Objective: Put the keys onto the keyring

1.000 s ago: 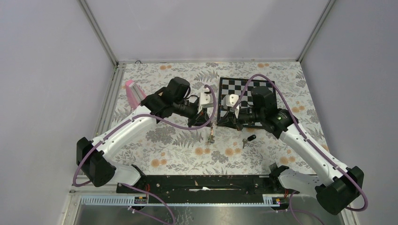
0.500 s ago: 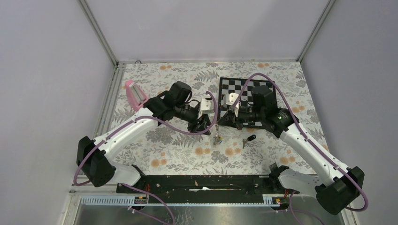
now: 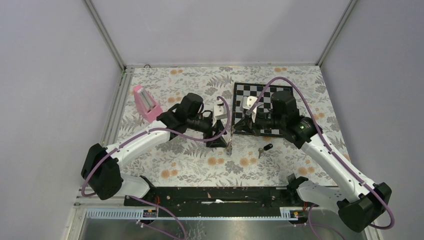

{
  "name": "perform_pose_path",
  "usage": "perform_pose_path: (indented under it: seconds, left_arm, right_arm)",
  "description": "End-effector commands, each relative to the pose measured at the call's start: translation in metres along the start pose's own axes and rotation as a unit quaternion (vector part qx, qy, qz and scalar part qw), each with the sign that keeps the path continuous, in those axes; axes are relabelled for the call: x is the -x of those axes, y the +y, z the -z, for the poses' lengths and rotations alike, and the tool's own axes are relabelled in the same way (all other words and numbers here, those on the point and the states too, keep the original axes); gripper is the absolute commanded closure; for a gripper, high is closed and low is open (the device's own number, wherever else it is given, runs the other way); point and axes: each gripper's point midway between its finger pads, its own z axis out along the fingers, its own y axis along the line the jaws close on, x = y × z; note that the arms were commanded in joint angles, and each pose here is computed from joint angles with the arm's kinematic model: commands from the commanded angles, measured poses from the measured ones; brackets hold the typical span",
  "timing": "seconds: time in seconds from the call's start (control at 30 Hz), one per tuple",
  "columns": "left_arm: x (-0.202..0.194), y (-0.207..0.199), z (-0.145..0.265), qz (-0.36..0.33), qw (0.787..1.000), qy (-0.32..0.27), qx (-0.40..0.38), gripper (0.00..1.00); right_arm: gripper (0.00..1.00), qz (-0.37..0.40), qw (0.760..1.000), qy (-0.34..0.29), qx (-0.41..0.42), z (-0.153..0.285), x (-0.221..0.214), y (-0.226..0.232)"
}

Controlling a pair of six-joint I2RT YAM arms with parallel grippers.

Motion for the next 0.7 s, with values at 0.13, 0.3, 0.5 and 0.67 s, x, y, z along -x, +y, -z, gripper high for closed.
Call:
perform_pose_path:
  seconds: [0.13, 0.3, 0.5, 0.67]
  left_arm:
    - [0.024, -0.001, -0.009, 0.019, 0.997, -0.065, -0.024, 0.29]
    - [0.020, 0.000, -0.019, 0.049, 0.995, -0.071, -0.040, 0.26]
    - [0.027, 0.010, -0.026, 0.069, 0.993, -0.086, -0.032, 0.28]
    - [0.024, 0.007, -0.029, 0.078, 0.992, -0.083, -0.052, 0.47]
  right_arm:
    - [1.00, 0.017, 0.998, -0.042, -0.042, 0.011, 0.034, -0.018]
    - [1.00, 0.013, 0.998, -0.045, -0.045, 0.012, 0.035, -0.020]
    - [1.00, 0.012, 0.998, -0.047, -0.048, 0.013, 0.035, -0.020]
    - [1.00, 0.013, 0.997, -0.046, -0.055, 0.015, 0.032, -0.021]
